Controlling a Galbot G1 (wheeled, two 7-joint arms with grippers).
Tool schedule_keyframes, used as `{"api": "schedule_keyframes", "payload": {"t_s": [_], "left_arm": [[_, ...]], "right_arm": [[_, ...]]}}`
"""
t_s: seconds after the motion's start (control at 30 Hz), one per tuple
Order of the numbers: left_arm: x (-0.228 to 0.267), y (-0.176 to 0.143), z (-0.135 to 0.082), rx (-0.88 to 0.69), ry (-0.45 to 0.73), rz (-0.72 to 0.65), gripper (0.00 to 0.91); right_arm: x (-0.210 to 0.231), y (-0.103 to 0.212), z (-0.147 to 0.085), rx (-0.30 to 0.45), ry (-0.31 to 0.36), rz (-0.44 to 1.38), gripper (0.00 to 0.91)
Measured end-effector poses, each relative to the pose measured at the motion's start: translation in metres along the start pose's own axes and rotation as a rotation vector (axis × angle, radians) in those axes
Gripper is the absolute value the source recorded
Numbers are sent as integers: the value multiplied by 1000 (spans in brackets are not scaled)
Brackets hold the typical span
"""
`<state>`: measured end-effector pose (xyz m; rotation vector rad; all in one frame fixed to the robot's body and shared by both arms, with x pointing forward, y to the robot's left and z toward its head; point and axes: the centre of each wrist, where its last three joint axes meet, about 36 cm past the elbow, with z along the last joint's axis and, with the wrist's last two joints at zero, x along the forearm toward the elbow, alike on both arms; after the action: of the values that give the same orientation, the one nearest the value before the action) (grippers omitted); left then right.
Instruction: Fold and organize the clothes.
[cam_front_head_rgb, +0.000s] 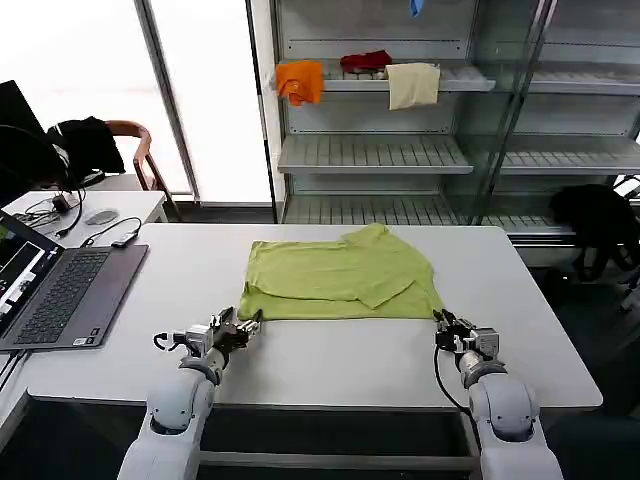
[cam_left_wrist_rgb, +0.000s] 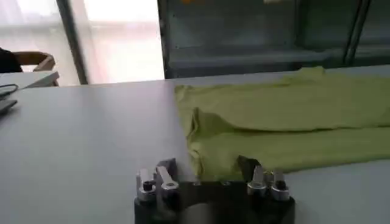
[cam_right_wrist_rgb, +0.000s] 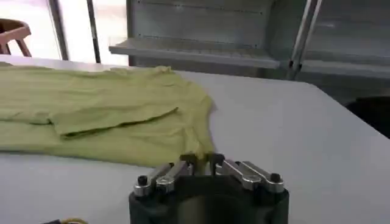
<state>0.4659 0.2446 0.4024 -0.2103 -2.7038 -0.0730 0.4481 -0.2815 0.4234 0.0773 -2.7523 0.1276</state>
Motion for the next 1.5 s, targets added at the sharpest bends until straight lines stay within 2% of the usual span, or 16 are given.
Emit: {"api": "schedule_keyframes", "payload": {"t_s": [0.4, 0.63, 0.9, 1.17, 1.5], "left_arm": [[5, 1, 5, -20, -1, -5, 0], [22, 9, 8, -44, -1, 1, 0], [66, 19, 15, -42, 2, 13, 0], [115, 13, 25, -16, 10, 35, 10], [153, 1, 33, -15, 32, 34, 20]], "right_arm": [[10, 3, 1, 2, -3, -10, 0], [31, 8, 5, 15, -5, -30, 0], [79, 24, 18, 25, 10, -53, 0], [123, 37, 25, 41, 29, -79, 0], [149, 44, 33, 53, 60, -96, 0]]}}
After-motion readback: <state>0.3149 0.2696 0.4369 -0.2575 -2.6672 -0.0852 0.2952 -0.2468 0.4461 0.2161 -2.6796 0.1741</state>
